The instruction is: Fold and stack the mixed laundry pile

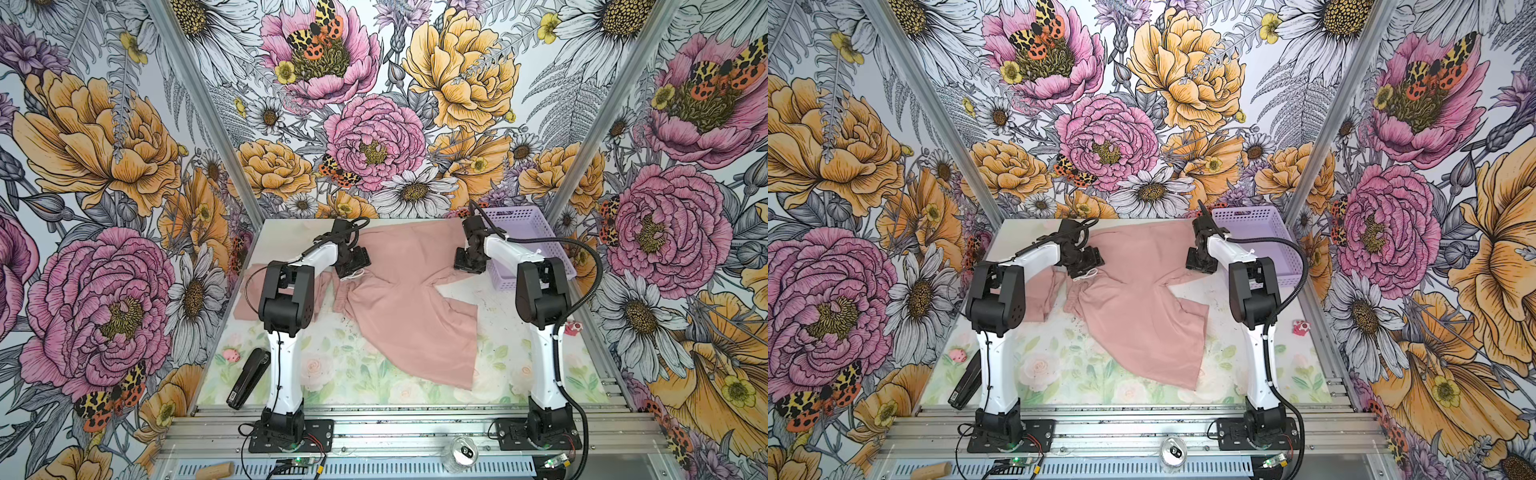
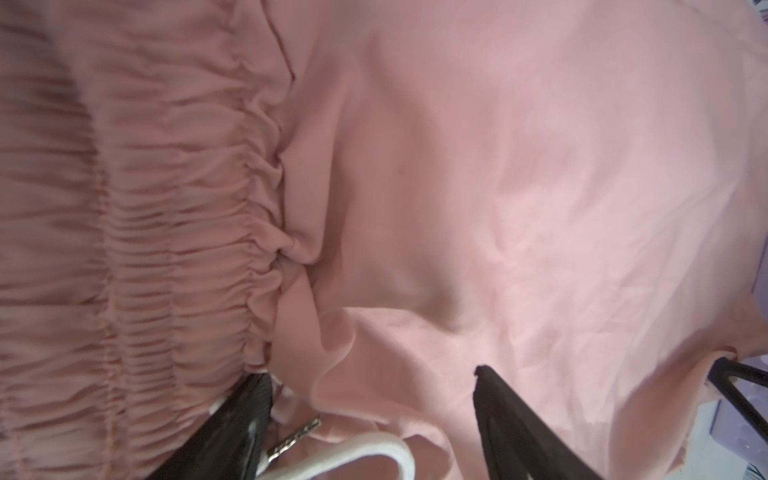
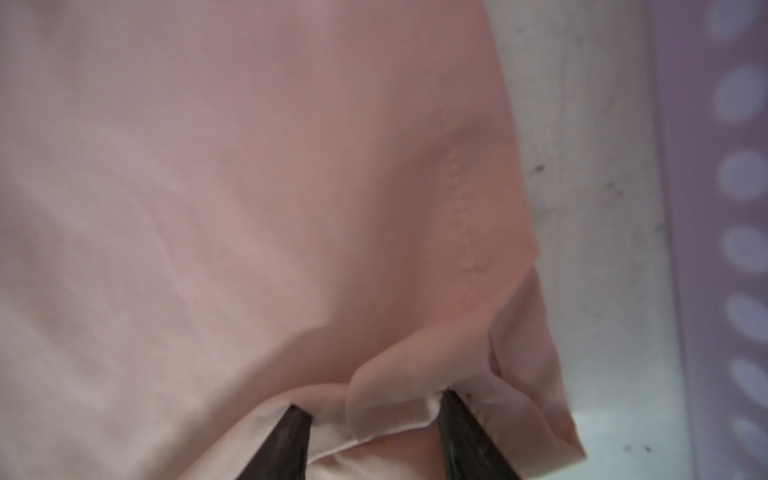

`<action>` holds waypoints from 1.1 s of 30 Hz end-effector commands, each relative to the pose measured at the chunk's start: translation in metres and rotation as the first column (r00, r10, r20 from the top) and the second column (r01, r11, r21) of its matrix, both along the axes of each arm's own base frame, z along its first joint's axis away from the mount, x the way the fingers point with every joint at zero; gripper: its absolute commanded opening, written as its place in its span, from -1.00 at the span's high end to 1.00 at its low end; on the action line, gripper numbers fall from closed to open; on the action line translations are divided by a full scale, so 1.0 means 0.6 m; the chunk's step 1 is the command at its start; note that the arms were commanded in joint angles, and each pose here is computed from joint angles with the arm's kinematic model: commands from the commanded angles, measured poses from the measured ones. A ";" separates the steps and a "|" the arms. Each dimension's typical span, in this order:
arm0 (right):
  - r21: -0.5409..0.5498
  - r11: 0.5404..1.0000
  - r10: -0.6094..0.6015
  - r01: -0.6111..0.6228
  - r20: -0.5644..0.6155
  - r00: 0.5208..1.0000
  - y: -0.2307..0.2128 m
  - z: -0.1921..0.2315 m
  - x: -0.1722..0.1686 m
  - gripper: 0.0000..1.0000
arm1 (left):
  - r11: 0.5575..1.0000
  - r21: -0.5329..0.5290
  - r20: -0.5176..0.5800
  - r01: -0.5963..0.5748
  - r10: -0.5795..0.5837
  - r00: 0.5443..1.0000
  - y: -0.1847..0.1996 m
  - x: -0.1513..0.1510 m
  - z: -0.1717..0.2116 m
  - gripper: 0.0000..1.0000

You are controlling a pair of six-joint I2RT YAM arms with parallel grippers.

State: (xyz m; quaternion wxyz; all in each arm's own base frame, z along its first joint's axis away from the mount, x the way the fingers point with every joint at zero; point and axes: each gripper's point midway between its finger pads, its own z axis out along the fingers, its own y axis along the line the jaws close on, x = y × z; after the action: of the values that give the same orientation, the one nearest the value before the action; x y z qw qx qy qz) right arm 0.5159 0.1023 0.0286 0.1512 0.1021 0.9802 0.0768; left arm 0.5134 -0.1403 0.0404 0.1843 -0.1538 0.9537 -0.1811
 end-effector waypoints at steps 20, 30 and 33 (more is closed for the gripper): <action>0.272 0.962 0.019 0.023 -0.153 0.988 0.031 0.055 -0.303 -0.30 | 0.999 0.016 -0.023 0.043 -0.043 0.999 0.021 -0.104 0.029 -0.70; 0.444 0.892 -0.020 0.087 -0.153 0.988 0.072 0.040 -0.293 -0.43 | 0.999 0.019 -0.022 0.050 -0.049 0.999 0.017 -0.102 0.027 -0.69; 0.446 0.889 -0.034 0.102 -0.158 0.987 0.072 0.039 -0.291 -0.41 | 0.998 0.026 -0.031 0.049 -0.048 0.998 0.021 -0.105 0.023 -0.69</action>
State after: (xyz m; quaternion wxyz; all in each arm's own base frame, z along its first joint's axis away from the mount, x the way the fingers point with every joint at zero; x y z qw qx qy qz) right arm 0.3333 0.1373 0.0438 0.0399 0.1671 0.9491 0.2639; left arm 0.4512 -0.1285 0.0535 0.1660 -0.1403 0.9603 -0.1747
